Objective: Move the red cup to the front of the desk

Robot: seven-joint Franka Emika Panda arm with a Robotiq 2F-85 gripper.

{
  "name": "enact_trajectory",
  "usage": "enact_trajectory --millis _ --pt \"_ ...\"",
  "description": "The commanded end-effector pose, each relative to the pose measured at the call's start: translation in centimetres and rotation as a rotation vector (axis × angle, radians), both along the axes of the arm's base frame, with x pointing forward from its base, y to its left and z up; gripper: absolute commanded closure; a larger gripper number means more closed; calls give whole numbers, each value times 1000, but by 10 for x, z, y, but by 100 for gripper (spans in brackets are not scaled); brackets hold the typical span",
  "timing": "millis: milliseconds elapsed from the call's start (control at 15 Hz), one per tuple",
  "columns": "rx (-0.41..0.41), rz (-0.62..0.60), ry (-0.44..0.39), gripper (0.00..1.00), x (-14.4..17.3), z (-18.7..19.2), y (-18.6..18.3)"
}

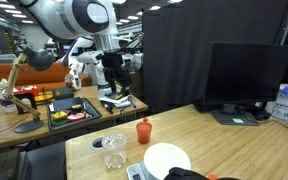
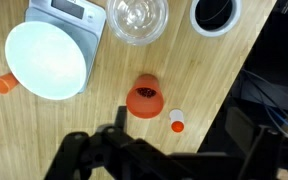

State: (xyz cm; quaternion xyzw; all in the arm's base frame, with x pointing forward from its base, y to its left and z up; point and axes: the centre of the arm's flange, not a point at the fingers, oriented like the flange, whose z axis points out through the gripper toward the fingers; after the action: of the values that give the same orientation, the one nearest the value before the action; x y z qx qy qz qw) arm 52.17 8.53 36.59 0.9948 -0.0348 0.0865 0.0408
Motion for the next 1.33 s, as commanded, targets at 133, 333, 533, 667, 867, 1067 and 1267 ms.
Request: enact_trajectory --millis 133,333,533,667,867,1067,1267 --pt "2 -88 4 0 32 -23 -22" --pt "-1 -95 9 0 37 -29 -24" --pt "0 -87 4 0 36 -26 -19" --pt "-6 -99 -4 0 38 -28 -19" --pt "-11 -153 -17 0 56 -41 -29" --pt "-4 -206 -3 0 76 -57 -48" --pt "8 -226 48 0 92 -83 -58"
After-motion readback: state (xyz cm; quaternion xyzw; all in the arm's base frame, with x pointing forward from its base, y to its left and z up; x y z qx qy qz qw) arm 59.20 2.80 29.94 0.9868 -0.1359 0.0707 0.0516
